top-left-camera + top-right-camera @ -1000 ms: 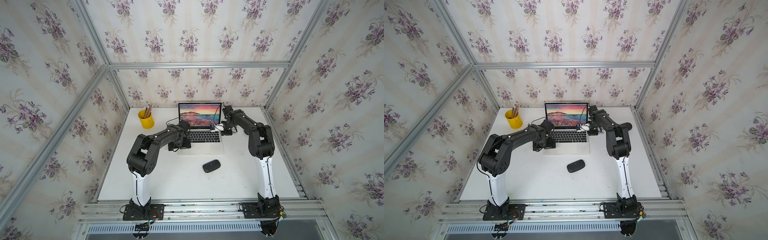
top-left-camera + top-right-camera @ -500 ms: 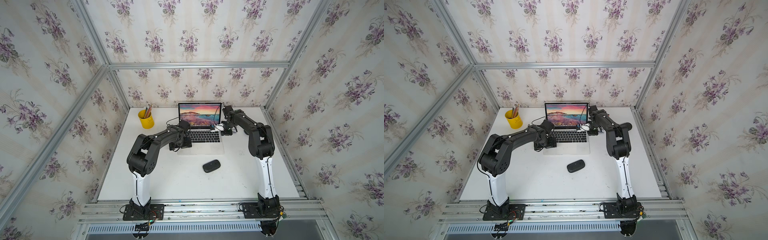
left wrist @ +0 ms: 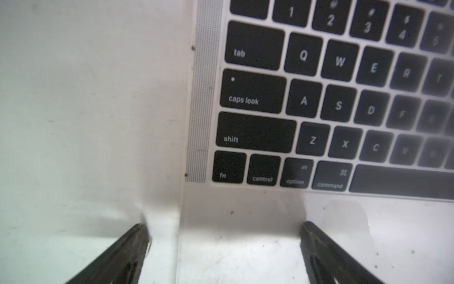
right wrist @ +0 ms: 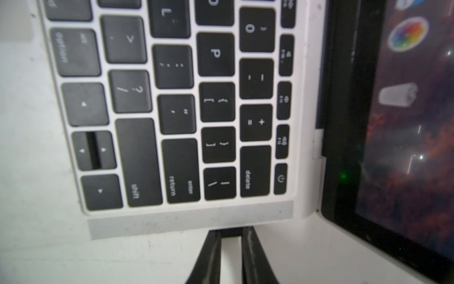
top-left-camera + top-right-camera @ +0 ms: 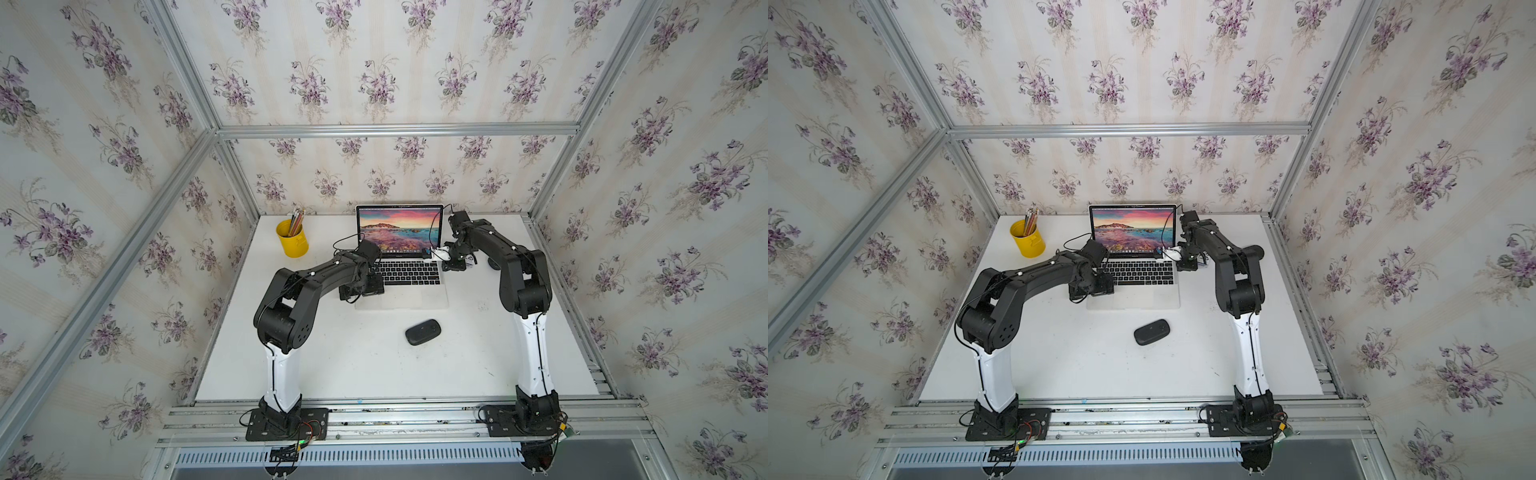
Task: Remove the wireless mouse receiver from the laptop
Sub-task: Take out the USB plug from the USB port, then insert the USB plug into the mouse.
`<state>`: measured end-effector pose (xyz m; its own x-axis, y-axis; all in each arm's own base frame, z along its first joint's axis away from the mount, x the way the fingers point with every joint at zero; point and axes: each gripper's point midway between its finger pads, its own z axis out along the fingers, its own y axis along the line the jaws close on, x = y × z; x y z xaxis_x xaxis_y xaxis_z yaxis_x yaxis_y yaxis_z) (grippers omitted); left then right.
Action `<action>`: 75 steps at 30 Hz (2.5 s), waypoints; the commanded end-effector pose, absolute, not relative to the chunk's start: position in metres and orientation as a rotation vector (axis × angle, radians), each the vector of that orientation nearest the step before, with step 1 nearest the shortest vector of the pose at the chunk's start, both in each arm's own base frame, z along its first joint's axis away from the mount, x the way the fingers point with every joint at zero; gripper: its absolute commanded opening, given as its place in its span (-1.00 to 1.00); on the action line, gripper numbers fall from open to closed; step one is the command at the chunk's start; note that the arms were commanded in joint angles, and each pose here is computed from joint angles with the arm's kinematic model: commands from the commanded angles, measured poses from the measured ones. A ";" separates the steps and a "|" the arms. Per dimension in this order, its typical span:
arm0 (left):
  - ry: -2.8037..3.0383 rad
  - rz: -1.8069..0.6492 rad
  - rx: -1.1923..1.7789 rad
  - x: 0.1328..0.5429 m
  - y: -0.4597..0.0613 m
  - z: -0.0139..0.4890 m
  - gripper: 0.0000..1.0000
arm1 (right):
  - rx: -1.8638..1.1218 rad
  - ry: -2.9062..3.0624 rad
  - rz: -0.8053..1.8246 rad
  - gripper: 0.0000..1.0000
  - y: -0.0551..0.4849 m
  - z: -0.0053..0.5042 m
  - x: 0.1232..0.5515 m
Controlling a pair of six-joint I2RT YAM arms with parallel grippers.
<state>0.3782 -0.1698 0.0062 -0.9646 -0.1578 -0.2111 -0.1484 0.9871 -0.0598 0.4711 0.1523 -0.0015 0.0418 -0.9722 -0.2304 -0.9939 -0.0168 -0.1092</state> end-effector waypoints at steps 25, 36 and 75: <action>2.884 0.258 -0.168 0.350 -0.121 0.040 0.98 | -2.032 2.027 -0.081 -1.00 0.125 0.045 0.447; 2.721 0.167 -0.151 0.349 -0.118 0.092 0.98 | -2.050 1.878 -0.182 -1.00 0.183 0.094 0.367; 2.682 0.123 -0.191 0.320 -0.105 0.101 0.98 | -2.377 1.799 -0.219 -1.00 0.211 0.053 0.246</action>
